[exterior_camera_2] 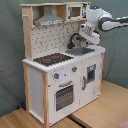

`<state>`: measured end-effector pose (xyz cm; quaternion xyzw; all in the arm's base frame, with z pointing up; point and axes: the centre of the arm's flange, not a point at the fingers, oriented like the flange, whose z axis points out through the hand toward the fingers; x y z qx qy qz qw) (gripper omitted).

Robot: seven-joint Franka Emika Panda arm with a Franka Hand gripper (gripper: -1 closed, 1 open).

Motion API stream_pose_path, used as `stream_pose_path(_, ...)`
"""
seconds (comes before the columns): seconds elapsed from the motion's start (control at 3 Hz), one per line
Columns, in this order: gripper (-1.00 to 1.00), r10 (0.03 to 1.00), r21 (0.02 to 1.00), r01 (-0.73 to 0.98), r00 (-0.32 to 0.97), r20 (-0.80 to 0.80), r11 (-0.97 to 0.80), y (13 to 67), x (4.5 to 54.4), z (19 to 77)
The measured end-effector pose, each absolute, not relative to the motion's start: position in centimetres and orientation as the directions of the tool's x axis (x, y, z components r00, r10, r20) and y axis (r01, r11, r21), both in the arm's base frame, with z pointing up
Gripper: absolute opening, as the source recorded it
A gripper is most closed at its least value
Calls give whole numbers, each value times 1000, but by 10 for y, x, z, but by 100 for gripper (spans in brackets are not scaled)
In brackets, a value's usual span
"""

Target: Play with the kitchen

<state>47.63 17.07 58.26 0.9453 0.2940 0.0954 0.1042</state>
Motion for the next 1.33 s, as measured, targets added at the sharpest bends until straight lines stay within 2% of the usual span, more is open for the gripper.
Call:
stream_pose_path(0.33,-100,552,222,526,830,76,-821,152,493,566)
stream_pose_path(1.33,-100,595,149,589,803,-4,-794,136,524,526)
